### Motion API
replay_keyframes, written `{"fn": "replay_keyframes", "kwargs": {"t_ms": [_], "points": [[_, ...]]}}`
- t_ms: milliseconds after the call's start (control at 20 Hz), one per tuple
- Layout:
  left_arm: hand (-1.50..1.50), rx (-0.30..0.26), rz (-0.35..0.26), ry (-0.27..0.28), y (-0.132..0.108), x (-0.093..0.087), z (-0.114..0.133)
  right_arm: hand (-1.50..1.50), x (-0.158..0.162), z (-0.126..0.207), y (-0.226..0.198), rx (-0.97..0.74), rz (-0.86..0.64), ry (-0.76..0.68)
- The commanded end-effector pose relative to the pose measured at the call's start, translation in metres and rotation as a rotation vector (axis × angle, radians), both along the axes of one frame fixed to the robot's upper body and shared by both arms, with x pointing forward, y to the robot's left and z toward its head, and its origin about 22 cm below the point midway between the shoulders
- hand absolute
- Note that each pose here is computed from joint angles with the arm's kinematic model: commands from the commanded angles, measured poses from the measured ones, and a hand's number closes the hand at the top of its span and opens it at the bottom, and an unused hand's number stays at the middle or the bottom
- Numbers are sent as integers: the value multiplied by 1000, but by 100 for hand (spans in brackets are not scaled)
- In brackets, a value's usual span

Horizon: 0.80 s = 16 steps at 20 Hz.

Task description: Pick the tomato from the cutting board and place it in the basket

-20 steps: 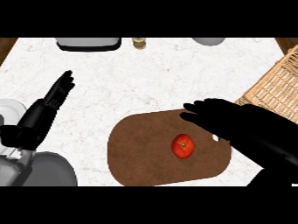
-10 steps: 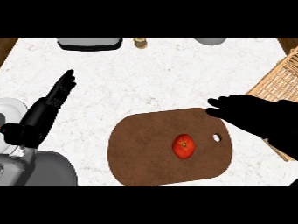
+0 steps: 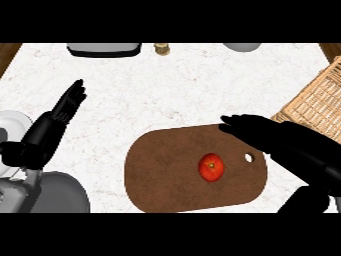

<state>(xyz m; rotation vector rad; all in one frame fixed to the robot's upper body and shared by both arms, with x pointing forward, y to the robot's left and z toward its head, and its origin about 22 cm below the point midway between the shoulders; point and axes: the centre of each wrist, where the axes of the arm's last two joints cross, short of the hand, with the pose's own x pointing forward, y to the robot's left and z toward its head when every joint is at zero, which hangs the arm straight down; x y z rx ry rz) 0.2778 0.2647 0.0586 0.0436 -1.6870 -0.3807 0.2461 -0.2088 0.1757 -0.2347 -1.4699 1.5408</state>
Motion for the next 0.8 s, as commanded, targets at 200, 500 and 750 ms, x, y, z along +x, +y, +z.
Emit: {"fn": "replay_keyframes", "kwargs": {"t_ms": [200, 500, 750], "points": [[0, -6, -1, -7, 5, 1, 0, -150, 23, -74, 5, 27, 6, -49], [0, -4, 0, -5, 16, 5, -13, -150, 22, -96, 8, 24, -20, -56], [0, -3, 2, 5, 7, 7, 8, -150, 17, -96, 28, 73, 17, -53]]}}
